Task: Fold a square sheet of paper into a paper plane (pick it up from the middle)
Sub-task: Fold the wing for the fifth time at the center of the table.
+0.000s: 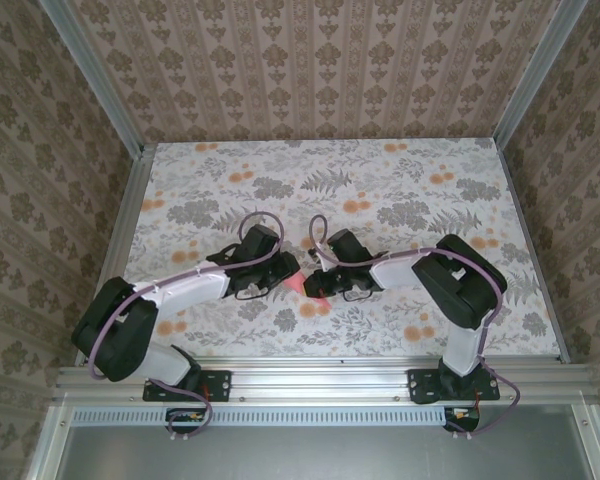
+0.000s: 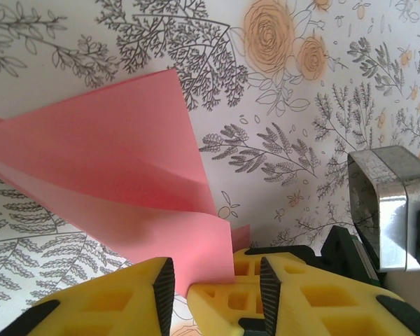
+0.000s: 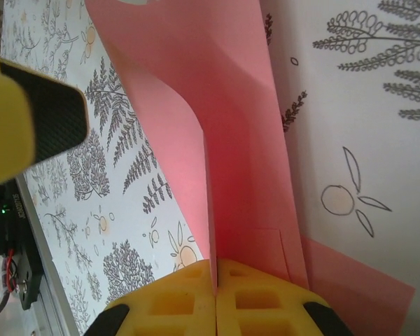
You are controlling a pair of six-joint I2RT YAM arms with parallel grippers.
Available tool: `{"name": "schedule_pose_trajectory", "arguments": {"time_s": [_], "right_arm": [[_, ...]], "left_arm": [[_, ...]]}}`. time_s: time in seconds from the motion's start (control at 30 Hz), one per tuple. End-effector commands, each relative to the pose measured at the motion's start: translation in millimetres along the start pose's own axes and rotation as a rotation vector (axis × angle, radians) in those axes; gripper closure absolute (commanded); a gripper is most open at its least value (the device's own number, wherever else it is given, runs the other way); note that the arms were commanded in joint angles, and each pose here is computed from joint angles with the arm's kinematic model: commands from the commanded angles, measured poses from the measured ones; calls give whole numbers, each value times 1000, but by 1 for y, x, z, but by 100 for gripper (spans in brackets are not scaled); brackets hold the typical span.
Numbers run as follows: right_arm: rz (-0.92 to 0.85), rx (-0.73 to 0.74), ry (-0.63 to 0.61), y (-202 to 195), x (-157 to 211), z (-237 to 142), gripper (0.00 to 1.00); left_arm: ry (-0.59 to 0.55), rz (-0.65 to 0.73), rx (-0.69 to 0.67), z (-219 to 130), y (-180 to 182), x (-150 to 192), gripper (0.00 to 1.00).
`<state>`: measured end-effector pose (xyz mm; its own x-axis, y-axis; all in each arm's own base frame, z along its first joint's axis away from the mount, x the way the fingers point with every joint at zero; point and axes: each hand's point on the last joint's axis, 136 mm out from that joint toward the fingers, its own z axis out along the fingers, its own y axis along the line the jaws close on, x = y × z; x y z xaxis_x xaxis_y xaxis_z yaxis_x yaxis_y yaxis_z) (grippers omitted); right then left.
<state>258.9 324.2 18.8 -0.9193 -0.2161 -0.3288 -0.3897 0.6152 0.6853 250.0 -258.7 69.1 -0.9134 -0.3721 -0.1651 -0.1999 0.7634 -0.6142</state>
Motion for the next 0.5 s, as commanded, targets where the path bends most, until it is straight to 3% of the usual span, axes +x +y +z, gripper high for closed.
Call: {"name": "schedule_pose_trajectory", "arguments": {"time_s": [0.0,0.47], "right_arm": [[40,-1,65,-5,9,5,92],[140,-18,65,-13,2,4,89]], "left_arm": [[-10,-23,12,5,-2,-2,62],[-27,-13,-28,24,6,-8,63]]}}
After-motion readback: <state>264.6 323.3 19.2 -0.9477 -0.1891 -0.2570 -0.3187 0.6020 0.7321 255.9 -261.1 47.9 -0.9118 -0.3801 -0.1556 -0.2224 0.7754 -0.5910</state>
